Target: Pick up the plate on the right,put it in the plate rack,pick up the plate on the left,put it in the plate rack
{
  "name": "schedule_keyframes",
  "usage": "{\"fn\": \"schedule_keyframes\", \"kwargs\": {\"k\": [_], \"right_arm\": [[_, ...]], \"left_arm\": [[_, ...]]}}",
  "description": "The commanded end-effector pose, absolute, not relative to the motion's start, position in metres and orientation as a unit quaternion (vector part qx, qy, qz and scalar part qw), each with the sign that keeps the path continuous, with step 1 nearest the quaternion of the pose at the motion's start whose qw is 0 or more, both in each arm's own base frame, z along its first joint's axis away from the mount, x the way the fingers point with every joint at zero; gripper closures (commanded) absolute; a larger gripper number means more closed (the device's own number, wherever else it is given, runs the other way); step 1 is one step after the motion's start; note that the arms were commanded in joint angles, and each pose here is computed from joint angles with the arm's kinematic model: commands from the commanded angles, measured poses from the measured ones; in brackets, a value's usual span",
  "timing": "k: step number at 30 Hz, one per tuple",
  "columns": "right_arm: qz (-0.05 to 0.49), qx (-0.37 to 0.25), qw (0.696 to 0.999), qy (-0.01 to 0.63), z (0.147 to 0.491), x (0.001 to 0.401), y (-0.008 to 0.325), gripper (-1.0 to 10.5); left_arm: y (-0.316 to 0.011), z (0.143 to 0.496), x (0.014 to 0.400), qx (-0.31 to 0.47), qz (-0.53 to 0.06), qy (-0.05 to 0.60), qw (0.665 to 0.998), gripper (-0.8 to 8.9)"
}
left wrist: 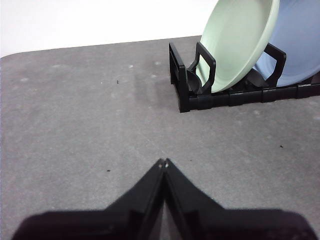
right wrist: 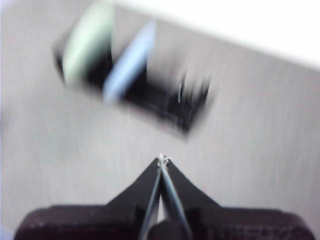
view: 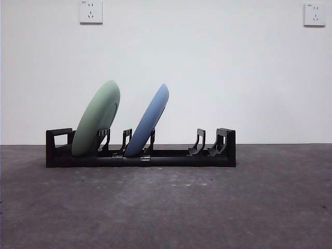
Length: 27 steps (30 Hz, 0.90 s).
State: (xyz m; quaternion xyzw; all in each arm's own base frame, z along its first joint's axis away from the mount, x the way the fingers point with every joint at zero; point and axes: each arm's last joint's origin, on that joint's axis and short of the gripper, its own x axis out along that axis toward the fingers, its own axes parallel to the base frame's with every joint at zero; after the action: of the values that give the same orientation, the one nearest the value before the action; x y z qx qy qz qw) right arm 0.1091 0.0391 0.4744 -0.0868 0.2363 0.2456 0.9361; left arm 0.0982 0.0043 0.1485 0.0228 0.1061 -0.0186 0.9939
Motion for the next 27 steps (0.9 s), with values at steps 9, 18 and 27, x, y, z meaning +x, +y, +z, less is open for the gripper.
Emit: {"fn": "schedule_keyframes", "kwargs": {"k": [9, 18, 27], "right_arm": [[0.090, -0.094, 0.990, 0.052, 0.397, 0.061, 0.003, 9.5], [0.063, -0.053, 0.996, 0.040, 0.281, 0.081, 0.000, 9.5], [0.022, -0.006, 0.998, 0.055, 0.200, 0.089, -0.003, 9.5]], "left_arm": [[0.005, 0.146, 0.099, 0.016, -0.018, 0.109, 0.994, 8.17], [0.005, 0.146, 0.099, 0.016, -0.018, 0.109, 0.994, 8.17], [0.005, 0.146, 0.099, 0.016, -0.018, 0.109, 0.994, 8.17]]}}
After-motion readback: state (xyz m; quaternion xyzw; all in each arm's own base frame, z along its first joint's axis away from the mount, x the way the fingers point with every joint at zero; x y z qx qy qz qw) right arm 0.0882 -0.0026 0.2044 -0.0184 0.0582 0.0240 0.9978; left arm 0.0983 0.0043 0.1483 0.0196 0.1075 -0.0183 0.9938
